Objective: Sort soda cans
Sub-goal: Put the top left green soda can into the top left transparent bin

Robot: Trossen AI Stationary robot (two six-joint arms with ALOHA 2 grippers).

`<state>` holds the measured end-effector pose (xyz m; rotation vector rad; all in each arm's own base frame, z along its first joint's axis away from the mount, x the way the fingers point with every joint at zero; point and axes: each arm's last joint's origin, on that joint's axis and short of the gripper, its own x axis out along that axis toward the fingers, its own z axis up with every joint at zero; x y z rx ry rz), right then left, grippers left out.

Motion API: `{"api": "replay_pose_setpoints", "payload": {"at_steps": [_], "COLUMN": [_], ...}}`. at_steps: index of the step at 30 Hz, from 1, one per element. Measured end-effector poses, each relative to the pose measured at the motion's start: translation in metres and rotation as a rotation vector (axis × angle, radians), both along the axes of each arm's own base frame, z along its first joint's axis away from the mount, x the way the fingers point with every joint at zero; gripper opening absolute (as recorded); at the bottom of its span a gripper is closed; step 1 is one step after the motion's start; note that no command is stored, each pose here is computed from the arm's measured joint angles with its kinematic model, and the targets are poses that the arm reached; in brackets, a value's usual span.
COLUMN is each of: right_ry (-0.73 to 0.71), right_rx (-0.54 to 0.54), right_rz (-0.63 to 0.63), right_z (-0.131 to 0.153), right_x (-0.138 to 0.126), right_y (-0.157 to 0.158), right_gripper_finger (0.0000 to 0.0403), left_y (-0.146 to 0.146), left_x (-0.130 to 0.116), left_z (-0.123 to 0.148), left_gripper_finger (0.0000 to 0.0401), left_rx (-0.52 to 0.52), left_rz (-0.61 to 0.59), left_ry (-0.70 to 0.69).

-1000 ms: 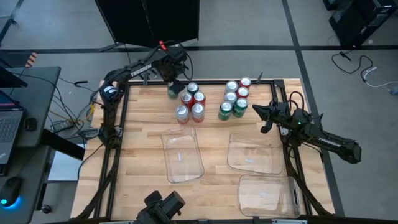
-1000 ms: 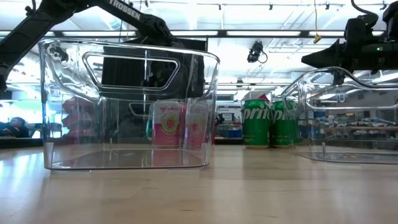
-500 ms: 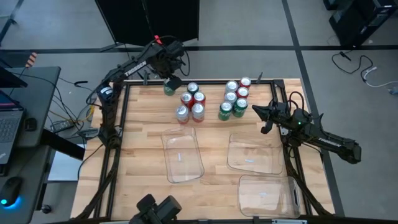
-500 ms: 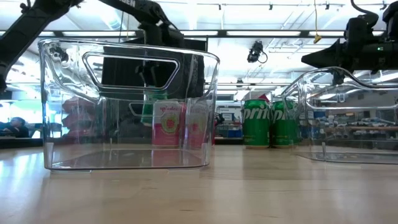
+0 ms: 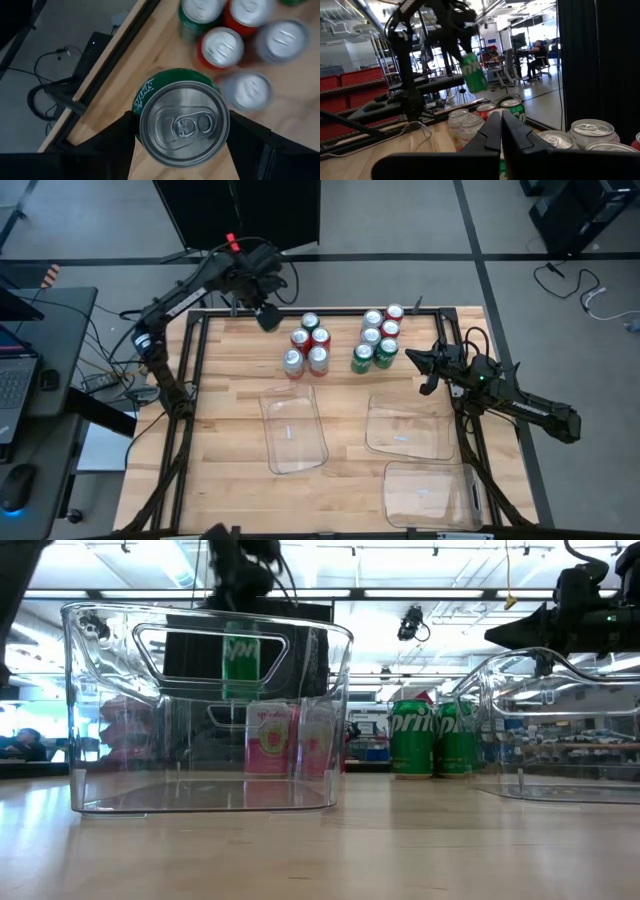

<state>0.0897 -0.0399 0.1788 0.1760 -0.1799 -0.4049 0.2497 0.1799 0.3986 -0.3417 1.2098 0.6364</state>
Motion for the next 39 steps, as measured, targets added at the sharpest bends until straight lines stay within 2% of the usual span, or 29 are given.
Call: {"api": "replay_pose_setpoints", "payload": {"at_steps": [5, 11, 16, 20, 31, 39], "right_ry": [0.000, 0.000, -0.001, -0.001, -0.001, -0.001], "right_rx": [0.000, 0.000, -0.001, -0.001, -0.002, -0.002], "right_rz": [0.000, -0.001, -0.001, -0.001, -0.002, -0.002], "right_z": [0.000, 0.000, 0.000, 0.000, 0.000, 0.000], "right_x": [0.000, 0.000, 0.000, 0.000, 0.000, 0.000], "right_y": [0.000, 0.000, 0.000, 0.000, 0.000, 0.000], "right_gripper_finger": [0.0002, 0.0002, 0.0002, 0.0002, 0.0002, 0.0002], "left_y": [-0.036, -0.074, -0.100, -0.118, -0.161, -0.173], "left_x": [-0.015, -0.027, -0.024, -0.017, -0.001, 0.016], "left_z": [0.021, 0.043, 0.047, 0.045, -0.014, -0.061], "left_gripper_finger": [0.0258, 0.0256, 0.0255, 0.0255, 0.0255, 0.0254], "left_rx": [0.008, -0.012, -0.037, -0.066, -0.140, -0.181], "left_rz": [-0.025, -0.080, -0.146, -0.249, -0.454, -0.566], "left_ry": [-0.026, -0.147, -0.184, -0.182, 0.013, 0.030]}}
